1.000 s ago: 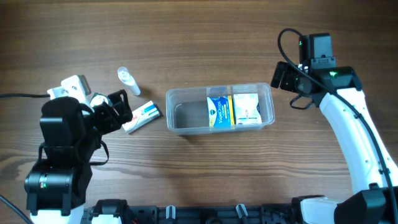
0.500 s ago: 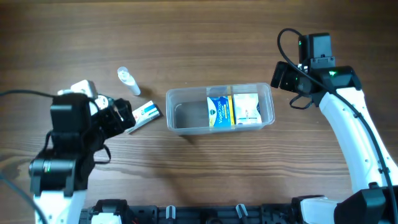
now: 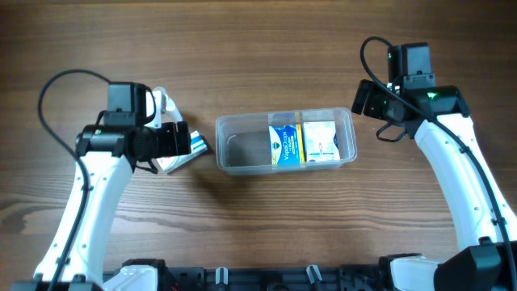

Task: Pack container
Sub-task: 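Move the left gripper to the white Panadol box and grasp it, then lift the Panadol box and lower it into the container's left side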

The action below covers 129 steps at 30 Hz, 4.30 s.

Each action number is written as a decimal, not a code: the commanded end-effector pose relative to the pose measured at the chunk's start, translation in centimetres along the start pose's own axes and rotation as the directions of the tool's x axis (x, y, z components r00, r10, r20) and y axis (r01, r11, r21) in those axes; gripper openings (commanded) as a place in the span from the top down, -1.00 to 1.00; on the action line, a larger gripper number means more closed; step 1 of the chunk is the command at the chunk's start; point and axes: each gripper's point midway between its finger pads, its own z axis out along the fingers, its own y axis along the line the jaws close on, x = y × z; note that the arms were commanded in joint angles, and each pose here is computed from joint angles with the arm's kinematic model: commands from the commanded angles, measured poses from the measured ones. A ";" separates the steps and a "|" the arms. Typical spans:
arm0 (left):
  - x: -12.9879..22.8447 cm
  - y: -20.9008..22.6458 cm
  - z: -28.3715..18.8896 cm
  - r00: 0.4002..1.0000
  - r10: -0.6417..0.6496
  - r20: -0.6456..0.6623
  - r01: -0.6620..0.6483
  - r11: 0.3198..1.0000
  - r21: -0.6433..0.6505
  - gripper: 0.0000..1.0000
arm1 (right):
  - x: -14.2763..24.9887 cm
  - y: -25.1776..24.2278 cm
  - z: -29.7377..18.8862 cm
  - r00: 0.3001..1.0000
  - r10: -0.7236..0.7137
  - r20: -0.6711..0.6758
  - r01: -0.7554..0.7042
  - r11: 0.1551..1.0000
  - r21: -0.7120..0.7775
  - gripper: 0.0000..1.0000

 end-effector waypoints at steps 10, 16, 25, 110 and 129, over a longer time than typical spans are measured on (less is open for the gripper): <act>1.6 0.0 5.7 0.948 0.260 -0.186 -0.257 0.966 0.036 -0.82 | -0.4 -0.3 0.2 1.000 -0.001 0.005 0.001 1.000 0.015 -0.99; 1.0 0.9 7.1 0.944 0.270 -0.189 -0.277 0.961 -0.008 -0.86 | -0.4 -0.3 0.2 1.000 -0.001 0.005 0.001 1.000 0.015 -0.99; 1.0 1.5 9.9 0.928 0.304 -0.218 -0.314 0.949 -0.015 -0.66 | -0.4 -0.3 0.2 1.000 0.000 0.006 0.000 1.000 0.015 -1.00; 4.5 0.2 11.4 0.957 -0.077 -0.280 0.032 0.987 -0.159 -0.01 | -0.4 -0.3 0.2 1.000 0.000 0.005 0.000 1.000 0.015 -0.99; 1.7 -1.9 5.3 0.977 0.030 -0.212 -0.068 0.982 -0.174 0.50 | -0.4 -0.3 0.2 1.000 0.000 0.005 0.000 1.000 0.015 -1.00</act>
